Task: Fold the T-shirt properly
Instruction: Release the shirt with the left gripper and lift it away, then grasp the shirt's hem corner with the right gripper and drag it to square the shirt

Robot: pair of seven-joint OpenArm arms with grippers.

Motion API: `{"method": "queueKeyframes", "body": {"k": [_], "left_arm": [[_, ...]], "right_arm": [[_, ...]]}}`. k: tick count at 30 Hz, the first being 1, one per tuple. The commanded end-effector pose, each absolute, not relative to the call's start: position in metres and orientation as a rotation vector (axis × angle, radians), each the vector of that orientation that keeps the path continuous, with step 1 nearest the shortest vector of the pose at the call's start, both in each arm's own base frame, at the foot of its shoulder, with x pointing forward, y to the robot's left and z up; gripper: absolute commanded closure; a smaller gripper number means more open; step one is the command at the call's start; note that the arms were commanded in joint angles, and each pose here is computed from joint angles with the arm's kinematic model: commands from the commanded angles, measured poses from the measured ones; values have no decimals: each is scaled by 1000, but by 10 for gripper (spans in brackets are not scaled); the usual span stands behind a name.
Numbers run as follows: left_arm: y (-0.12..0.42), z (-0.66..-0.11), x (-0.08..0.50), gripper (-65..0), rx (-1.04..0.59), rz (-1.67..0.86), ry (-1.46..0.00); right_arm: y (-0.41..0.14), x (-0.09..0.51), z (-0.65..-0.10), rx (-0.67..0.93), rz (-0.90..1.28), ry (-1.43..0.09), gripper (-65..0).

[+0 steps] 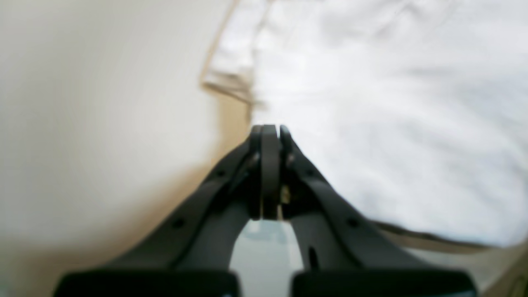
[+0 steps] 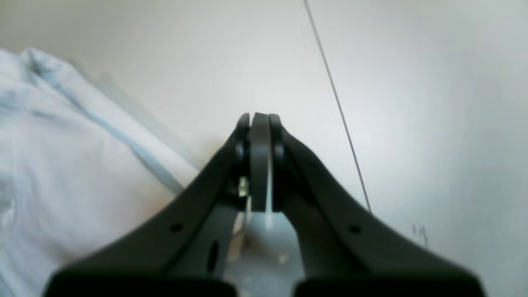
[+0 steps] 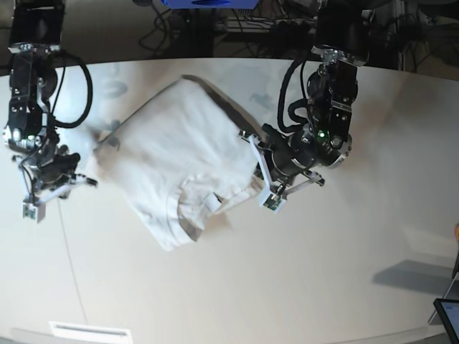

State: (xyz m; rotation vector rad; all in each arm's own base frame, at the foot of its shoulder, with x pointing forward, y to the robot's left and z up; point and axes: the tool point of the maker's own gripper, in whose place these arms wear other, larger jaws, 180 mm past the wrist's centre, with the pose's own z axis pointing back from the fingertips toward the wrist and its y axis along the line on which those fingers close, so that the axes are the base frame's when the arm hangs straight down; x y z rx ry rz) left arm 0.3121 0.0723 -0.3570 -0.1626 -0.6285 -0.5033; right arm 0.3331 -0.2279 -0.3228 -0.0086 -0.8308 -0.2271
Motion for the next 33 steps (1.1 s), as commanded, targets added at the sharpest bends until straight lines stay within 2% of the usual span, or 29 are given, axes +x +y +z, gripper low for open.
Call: {"method": "queueKeyframes", "body": {"k": [1,7,12,16,20,27,33], "left_arm": [[76,-341,326,0,-143,-506,-697],[138,-316,337,0,-58,-341,-805],[196,-315,317,0,26,-193,-800],[231,-324,297,0,89,-151,-751],[262,-328,280,0,140,-85,-723],[298,-326,250,0,210,7,-698],[300,-329,241,0,216,9,-682]], "right_arm": [[-230,345,-302,-21,-185,-910,-3],[-197,356,-276,24,111,-1006,-17],[-181,362,-264,43,265,-1037,-132],[-156,373,-255,70,360,-1059,-192],[-116,380,-249,114,474,-1063,-209],[-85,403,-280,149,542,-927,-212],[-78,421,-279,147,560,-909,-364]]}}
